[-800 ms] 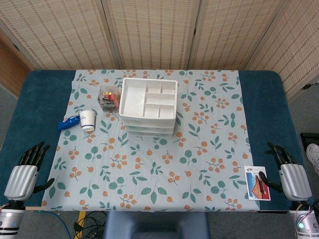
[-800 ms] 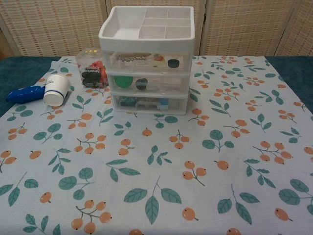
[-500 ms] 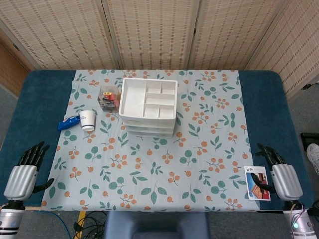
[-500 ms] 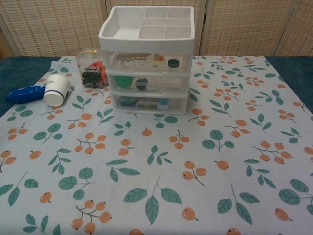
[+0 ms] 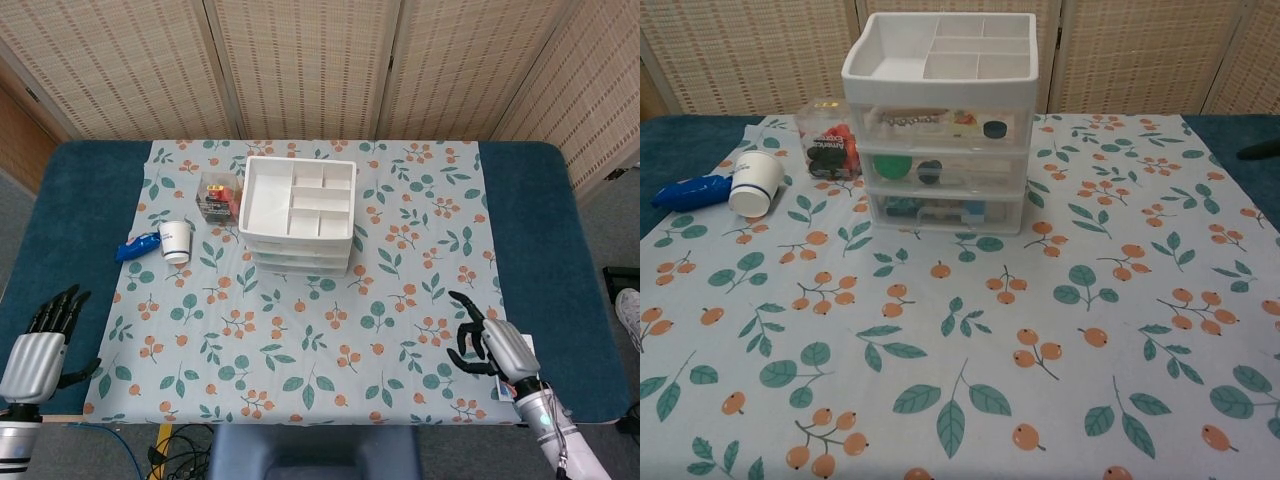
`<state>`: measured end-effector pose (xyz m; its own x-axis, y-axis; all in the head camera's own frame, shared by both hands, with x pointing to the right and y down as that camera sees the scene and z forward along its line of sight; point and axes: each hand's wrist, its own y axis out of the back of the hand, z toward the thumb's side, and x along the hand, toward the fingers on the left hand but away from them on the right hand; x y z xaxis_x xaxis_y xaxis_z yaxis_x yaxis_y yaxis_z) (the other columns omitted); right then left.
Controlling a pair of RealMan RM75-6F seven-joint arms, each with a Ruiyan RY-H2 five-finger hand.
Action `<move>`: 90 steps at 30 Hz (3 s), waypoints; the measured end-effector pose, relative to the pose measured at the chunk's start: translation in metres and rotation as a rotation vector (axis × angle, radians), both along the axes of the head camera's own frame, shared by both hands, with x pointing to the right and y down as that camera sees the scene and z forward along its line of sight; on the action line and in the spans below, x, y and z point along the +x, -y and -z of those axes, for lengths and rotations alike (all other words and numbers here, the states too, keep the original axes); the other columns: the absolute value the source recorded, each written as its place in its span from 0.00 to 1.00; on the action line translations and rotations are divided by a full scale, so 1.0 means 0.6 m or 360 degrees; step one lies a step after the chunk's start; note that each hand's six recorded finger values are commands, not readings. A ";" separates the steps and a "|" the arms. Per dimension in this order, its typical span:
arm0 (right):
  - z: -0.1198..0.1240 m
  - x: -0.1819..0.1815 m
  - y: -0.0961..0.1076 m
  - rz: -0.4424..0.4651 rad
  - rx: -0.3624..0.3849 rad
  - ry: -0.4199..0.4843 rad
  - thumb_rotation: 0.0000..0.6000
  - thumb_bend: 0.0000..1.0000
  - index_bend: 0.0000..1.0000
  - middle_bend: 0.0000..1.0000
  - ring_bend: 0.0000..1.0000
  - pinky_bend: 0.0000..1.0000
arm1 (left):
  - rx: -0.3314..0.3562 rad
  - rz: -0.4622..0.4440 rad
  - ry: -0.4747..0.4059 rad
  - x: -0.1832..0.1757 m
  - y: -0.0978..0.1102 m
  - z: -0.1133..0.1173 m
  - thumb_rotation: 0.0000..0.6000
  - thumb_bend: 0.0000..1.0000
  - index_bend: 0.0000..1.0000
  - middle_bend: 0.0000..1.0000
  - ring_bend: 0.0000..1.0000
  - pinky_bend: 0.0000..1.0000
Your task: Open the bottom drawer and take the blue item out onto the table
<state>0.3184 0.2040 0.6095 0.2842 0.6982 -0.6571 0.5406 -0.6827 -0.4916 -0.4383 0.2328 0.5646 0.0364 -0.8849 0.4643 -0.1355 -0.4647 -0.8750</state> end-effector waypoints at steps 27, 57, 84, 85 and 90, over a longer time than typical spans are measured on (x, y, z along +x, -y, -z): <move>-0.168 -0.271 0.090 -0.0483 -0.1074 0.0878 1.00 0.53 0.00 0.73 0.94 1.00 | -0.0012 0.0045 0.0039 -0.027 -0.008 0.007 1.00 0.18 0.04 0.00 0.03 0.09; -0.256 -0.419 0.122 -0.0565 -0.1264 0.0885 1.00 0.53 0.00 0.73 0.94 1.00 | -0.0021 0.0095 0.0071 -0.056 -0.008 0.009 1.00 0.18 0.04 0.00 0.03 0.09; -0.278 -0.463 0.133 -0.0549 -0.1221 0.0840 1.00 0.53 0.00 0.73 0.94 1.00 | -0.0027 0.0092 0.0103 -0.066 -0.007 0.015 1.00 0.18 0.04 0.00 0.03 0.09; -0.279 -0.464 0.133 -0.0549 -0.1220 0.0839 1.00 0.53 0.00 0.73 0.94 1.00 | -0.0030 0.0091 0.0103 -0.066 -0.007 0.014 1.00 0.18 0.04 0.00 0.03 0.09; -0.282 -0.469 0.135 -0.0544 -0.1220 0.0829 1.00 0.53 0.00 0.73 0.95 1.00 | -0.0030 0.0091 0.0102 -0.067 -0.004 0.013 1.00 0.18 0.04 0.00 0.03 0.09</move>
